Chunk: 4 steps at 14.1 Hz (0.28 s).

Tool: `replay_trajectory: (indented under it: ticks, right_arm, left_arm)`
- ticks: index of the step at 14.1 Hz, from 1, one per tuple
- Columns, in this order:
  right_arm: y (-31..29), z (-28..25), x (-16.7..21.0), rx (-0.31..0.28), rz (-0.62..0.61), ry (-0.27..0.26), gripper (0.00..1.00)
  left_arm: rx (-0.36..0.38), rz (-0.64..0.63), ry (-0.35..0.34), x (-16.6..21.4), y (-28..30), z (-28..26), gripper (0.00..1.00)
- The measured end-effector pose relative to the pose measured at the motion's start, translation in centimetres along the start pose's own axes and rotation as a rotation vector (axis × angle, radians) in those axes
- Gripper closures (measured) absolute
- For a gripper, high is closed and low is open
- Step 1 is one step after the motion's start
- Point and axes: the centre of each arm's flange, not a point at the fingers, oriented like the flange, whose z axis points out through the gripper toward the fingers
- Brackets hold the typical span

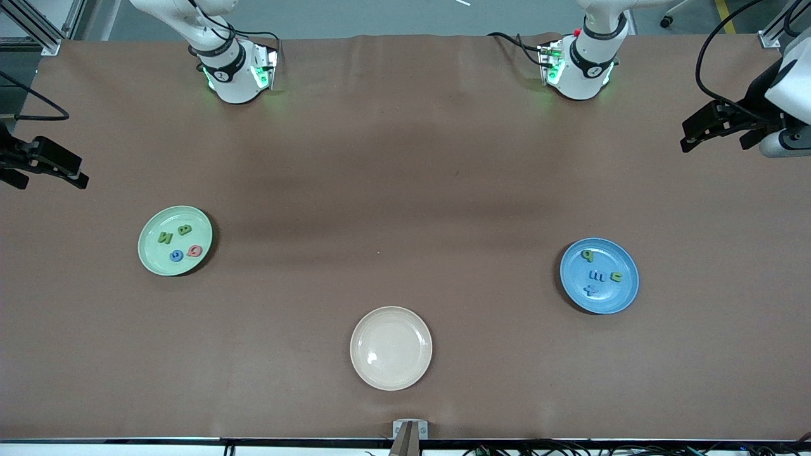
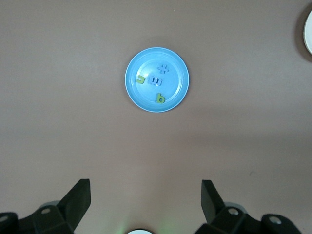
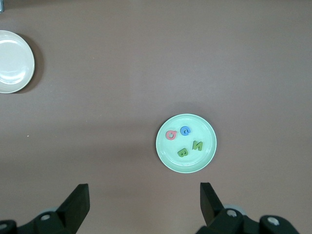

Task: Sort upper and lower case letters into plates

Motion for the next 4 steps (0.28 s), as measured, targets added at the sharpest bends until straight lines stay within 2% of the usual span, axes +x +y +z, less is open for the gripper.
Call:
replay_trajectory:
  ticks: [4]
  right_arm:
    - [0.06,0.0,0.0,0.0,0.001,0.0,0.0]
  left_arm:
    - [-0.001,-0.001,0.007,0.0,-0.06,-0.34,0.0]
